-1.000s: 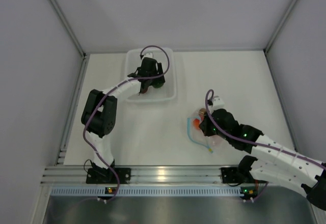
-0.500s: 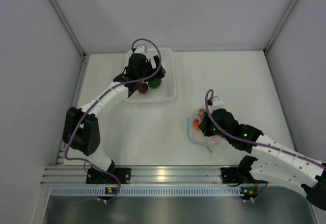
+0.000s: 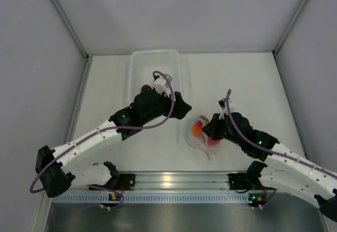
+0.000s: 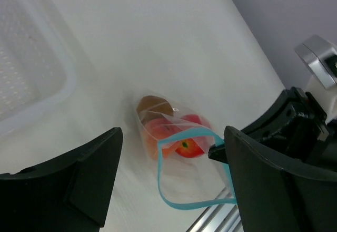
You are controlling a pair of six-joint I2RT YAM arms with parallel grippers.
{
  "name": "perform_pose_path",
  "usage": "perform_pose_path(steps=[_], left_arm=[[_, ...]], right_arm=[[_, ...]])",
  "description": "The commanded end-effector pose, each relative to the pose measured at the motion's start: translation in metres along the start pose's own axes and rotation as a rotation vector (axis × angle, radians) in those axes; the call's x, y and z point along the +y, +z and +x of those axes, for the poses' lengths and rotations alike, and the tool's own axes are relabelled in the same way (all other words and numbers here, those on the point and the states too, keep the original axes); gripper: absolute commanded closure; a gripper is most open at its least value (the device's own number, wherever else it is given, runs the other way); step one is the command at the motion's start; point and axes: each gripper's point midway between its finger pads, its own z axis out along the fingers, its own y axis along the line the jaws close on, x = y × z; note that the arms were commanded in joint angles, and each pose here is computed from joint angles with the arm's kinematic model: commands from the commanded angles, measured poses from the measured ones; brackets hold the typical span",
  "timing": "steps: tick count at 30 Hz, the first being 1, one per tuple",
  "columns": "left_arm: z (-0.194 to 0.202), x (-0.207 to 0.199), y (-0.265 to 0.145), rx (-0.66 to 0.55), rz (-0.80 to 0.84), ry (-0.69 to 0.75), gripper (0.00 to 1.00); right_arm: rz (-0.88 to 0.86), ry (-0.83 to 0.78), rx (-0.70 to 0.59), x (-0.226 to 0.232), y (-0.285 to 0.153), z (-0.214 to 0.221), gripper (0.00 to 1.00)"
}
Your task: Open the zip-top bag and remove the fake food
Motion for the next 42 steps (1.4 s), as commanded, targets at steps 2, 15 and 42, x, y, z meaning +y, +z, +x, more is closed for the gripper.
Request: perform_pose_path(steps=[2, 15, 42], left_arm=[[0.031, -0.028, -0.008, 0.011, 0.043, 0.115, 0.24], [0.106, -0.056, 0.021, 0.044, 0.118, 0.24, 0.62], [0.137, 0.02, 0.065, 0.021, -0.375, 0.243, 0.66]], right_arm=[[-0.069, 0.064, -0.085, 0.024, -0.002, -0.026, 1.0], [-0.122, 0.136, -0.107, 0.029, -0.009, -0.026, 1.0], [0.083, -0.016, -0.03, -0.019, -0.026, -0.007, 1.0]])
